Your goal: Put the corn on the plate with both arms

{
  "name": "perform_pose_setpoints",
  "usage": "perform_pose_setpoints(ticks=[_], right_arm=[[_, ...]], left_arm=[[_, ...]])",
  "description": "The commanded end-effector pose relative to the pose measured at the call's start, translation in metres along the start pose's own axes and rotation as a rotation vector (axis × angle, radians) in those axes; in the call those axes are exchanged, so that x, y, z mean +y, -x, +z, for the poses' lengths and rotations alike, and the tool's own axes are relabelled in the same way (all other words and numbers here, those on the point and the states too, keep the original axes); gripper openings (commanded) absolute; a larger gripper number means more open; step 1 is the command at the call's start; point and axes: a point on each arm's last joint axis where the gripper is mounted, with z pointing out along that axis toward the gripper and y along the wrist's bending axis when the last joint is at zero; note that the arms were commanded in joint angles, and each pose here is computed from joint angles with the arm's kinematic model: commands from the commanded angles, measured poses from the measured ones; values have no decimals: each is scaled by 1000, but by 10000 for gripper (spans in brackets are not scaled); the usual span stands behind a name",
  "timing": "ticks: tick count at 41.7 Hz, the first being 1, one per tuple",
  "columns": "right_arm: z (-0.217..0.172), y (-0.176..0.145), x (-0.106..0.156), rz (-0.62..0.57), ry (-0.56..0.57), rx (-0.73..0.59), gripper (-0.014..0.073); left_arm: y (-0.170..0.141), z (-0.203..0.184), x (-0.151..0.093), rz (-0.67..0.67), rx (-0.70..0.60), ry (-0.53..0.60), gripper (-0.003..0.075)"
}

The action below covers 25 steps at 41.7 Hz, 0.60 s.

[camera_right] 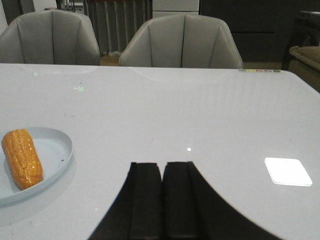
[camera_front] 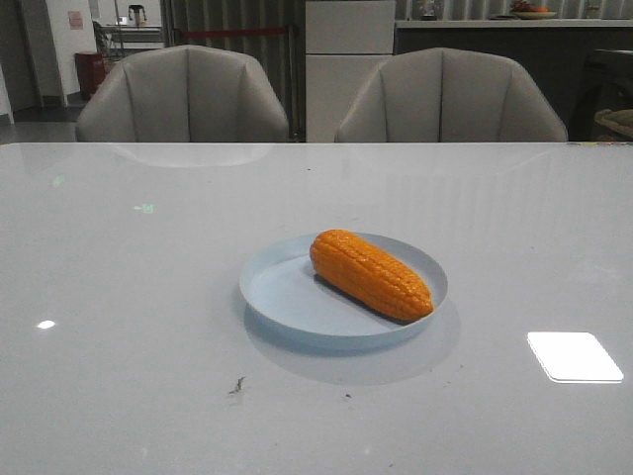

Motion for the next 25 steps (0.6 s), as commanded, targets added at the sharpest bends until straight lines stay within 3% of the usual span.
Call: perform_pose_setpoints(ticks=[1,25], right_arm=[[-3,11,0,-8,-7,-75,16],[-3,7,0,-8,-6,-36,16]], left_arm=[[-3,0,0,-14,-71,1,93],[-3,0,0,-14,-71,1,93]])
